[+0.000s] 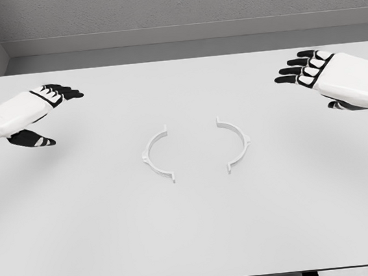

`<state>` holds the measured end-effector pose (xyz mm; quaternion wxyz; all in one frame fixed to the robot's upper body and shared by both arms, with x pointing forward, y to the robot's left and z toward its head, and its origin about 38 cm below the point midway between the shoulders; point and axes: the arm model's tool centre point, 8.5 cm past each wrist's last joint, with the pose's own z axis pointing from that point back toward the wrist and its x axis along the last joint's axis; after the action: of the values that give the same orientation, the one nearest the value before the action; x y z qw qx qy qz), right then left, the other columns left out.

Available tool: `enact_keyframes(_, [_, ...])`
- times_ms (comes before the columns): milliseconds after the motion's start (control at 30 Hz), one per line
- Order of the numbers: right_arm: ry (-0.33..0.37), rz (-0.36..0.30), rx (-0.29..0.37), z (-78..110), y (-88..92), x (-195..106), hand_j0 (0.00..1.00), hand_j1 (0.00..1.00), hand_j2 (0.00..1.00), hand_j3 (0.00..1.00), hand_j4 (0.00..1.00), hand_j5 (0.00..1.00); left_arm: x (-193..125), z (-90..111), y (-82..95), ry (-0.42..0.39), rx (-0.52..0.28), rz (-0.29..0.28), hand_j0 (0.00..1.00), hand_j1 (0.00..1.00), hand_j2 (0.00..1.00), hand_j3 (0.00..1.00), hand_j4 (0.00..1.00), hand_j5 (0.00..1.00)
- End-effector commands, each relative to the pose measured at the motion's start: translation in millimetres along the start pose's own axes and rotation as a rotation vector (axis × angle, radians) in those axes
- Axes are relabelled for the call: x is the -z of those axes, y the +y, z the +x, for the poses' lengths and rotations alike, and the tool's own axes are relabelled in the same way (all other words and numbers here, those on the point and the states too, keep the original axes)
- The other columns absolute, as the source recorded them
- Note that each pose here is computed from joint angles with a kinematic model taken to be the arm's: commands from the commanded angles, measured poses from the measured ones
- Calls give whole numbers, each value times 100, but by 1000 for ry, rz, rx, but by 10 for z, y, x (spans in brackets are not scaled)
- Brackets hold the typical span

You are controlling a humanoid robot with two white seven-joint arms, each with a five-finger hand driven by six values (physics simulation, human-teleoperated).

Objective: Assemble PVC drainage pipe clamps

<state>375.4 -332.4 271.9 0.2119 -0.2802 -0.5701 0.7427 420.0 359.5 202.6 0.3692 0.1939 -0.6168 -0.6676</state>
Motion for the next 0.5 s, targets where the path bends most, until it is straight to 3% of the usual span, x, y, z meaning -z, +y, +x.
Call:
enact_keyframes(0, [-81, 106, 33, 223, 333, 231, 100, 100, 100, 100, 100, 100, 83, 22, -112, -9, -35, -7, 100, 100, 100, 100, 100, 100])
enact_keyframes(100, [-103, 132, 25, 243, 378, 337, 100, 100, 100, 100, 100, 100, 224, 107, -193, -24, -13, -23, 100, 100, 100, 100, 100, 100])
enact_keyframes(133, [-84, 123, 16, 150, 317, 342, 100, 100, 100, 100, 100, 100, 255, 149, -220, -38, -10, -32, 100, 100, 100, 100, 100, 100])
enact_keyframes(200, [-116, 116, 65, 248, 444, 499, 100, 100, 100, 100, 100, 100, 286, 211, -218, -56, 2, -36, 100, 100, 100, 100, 100, 100])
enact_keyframes(333, [-114, 93, 134, 255, 572, 684, 100, 100, 100, 100, 100, 100, 346, 385, -155, -105, 33, -25, 100, 100, 100, 100, 100, 100])
enact_keyframes(467, [-124, 9, 286, 222, 598, 779, 97, 97, 97, 97, 97, 97, 388, 499, -176, -123, 99, -55, 100, 100, 100, 100, 100, 100])
